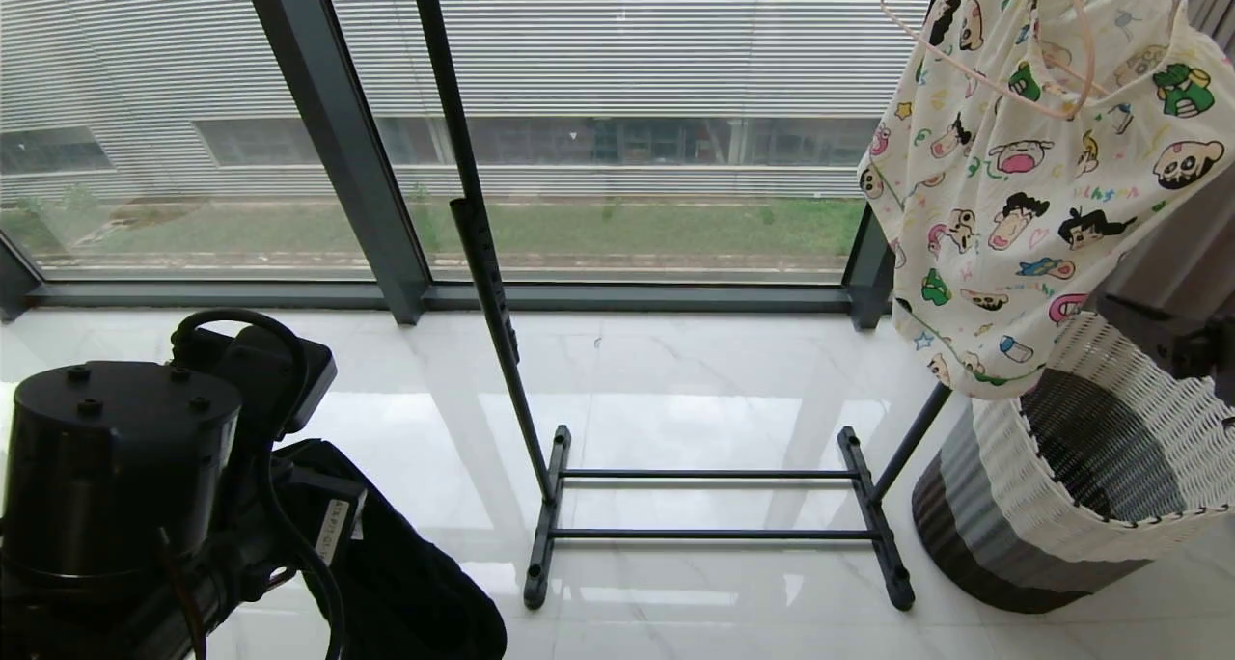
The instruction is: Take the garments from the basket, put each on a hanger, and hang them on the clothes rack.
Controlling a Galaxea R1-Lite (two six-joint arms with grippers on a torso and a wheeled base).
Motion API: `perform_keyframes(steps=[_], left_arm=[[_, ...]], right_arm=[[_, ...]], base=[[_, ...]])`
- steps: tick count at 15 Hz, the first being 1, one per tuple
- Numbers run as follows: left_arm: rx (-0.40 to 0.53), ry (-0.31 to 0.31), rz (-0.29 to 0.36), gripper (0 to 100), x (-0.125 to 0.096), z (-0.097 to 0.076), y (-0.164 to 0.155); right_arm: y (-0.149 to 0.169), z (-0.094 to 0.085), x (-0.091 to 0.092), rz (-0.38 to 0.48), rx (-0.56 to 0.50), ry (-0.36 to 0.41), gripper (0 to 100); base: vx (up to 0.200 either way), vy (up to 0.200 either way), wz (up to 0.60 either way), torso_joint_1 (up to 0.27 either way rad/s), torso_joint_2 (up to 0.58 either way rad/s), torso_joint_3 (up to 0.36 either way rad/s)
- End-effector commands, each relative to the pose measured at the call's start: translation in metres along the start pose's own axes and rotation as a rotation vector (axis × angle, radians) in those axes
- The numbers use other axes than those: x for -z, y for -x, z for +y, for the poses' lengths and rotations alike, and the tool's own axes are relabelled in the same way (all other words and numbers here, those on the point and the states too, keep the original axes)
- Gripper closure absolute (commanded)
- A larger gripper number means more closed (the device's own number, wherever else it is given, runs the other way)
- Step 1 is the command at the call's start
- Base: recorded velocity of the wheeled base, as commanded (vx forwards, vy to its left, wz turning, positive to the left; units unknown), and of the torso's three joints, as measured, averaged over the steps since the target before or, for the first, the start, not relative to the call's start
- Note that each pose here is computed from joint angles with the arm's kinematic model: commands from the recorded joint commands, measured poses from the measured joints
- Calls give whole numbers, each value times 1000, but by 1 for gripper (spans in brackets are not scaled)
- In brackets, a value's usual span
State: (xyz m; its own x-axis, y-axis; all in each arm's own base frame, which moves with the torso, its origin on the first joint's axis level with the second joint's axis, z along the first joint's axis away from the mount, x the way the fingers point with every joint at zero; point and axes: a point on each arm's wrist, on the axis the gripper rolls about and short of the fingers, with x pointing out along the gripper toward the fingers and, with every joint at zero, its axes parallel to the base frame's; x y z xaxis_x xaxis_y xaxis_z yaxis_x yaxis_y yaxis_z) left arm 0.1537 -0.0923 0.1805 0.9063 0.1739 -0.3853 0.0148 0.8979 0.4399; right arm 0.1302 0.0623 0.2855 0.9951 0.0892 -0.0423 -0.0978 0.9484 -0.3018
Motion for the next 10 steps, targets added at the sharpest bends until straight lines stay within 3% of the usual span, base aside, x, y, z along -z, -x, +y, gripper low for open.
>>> perform_keyframes(steps=[1,10], left_arm=[[-2,3,-4,100,1,2,2],[-1,-1,1,100,6,2,3]], right_arm=[[-20,7,-7,22,-2,-25,0],[-21,3,-7,28,22,-51,0]], base=[[0,0,0,139,-486,-276],[0,0,0,174,-476,-284]])
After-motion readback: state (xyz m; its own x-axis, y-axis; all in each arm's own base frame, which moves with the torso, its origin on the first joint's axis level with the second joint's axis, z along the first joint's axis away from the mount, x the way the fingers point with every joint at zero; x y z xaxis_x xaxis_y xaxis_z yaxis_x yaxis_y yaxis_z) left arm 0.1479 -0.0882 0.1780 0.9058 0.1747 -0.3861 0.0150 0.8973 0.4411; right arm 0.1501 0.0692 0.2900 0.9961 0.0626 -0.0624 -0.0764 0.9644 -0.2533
